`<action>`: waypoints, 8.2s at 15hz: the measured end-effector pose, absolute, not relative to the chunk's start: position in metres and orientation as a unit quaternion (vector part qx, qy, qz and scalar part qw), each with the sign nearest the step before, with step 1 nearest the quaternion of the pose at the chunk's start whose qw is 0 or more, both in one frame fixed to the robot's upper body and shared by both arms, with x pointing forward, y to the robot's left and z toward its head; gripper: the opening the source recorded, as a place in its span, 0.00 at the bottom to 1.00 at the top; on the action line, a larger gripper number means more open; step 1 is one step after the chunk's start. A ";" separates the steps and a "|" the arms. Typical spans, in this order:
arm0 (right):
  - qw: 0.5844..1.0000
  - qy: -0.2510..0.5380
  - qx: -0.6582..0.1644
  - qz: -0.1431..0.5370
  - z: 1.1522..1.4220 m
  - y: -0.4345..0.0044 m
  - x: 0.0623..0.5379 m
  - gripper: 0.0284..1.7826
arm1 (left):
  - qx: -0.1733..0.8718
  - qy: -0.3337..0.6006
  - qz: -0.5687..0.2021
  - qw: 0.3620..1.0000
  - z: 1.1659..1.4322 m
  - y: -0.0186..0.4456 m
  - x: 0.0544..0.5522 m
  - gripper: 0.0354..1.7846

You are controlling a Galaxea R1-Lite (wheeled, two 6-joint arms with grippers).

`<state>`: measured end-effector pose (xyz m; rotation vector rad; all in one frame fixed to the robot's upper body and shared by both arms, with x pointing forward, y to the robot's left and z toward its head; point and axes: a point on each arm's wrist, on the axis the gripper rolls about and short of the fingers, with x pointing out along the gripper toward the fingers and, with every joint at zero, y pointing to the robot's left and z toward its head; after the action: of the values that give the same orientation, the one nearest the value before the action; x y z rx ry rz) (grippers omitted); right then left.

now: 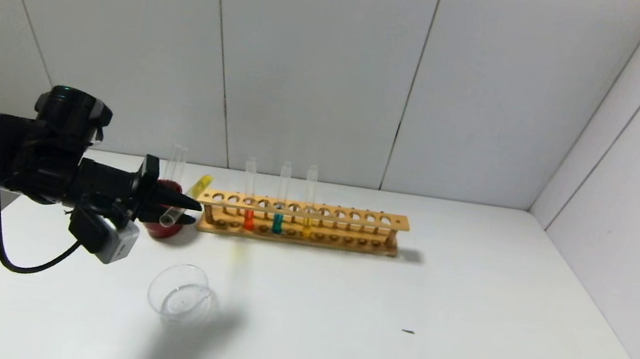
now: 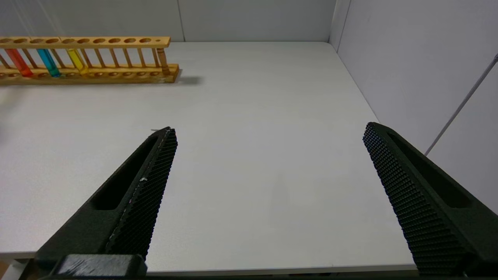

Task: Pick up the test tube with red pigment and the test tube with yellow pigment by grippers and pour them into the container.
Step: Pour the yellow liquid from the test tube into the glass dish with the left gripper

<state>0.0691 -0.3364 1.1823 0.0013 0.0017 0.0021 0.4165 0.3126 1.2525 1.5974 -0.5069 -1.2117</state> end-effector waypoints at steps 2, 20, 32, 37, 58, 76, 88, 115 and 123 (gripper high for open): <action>1.000 0.001 0.001 0.001 1.182 -0.336 0.069 0.98 | 0.670 -0.213 -0.499 0.507 1.253 0.315 0.416 0.17; 1.000 0.001 0.001 0.001 1.182 -0.336 0.069 0.98 | 0.704 -0.204 -0.472 0.489 1.231 0.317 0.420 0.17; 1.000 0.001 0.001 0.001 1.182 -0.336 0.069 0.98 | 0.736 -0.219 -0.458 0.447 1.224 0.306 0.410 0.17; 1.000 0.001 0.001 0.001 1.182 -0.336 0.069 0.98 | 0.751 -0.218 -0.450 0.431 1.221 0.306 0.413 0.17; 1.000 0.001 0.001 0.001 1.182 -0.336 0.069 0.98 | 0.782 -0.221 -0.430 0.393 1.218 0.309 0.416 0.17; 1.000 0.001 0.001 0.001 1.182 -0.336 0.069 0.98 | 0.827 -0.221 -0.383 0.347 1.207 0.306 0.420 0.17; 1.000 0.001 0.001 0.001 1.182 -0.336 0.069 0.98 | 0.840 -0.233 -0.355 0.338 1.213 0.302 0.417 0.17; 1.000 0.001 0.001 0.001 1.182 -0.336 0.069 0.98 | 0.889 -0.255 -0.262 0.275 1.245 0.294 0.386 0.17; 1.000 0.001 0.001 0.001 1.182 -0.336 0.069 0.98 | 0.893 -0.257 -0.256 0.267 1.249 0.295 0.378 0.17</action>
<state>0.0691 -0.3364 1.1823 0.0013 0.0017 0.0026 0.3784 0.2948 1.2486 2.4097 -0.6944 -0.6904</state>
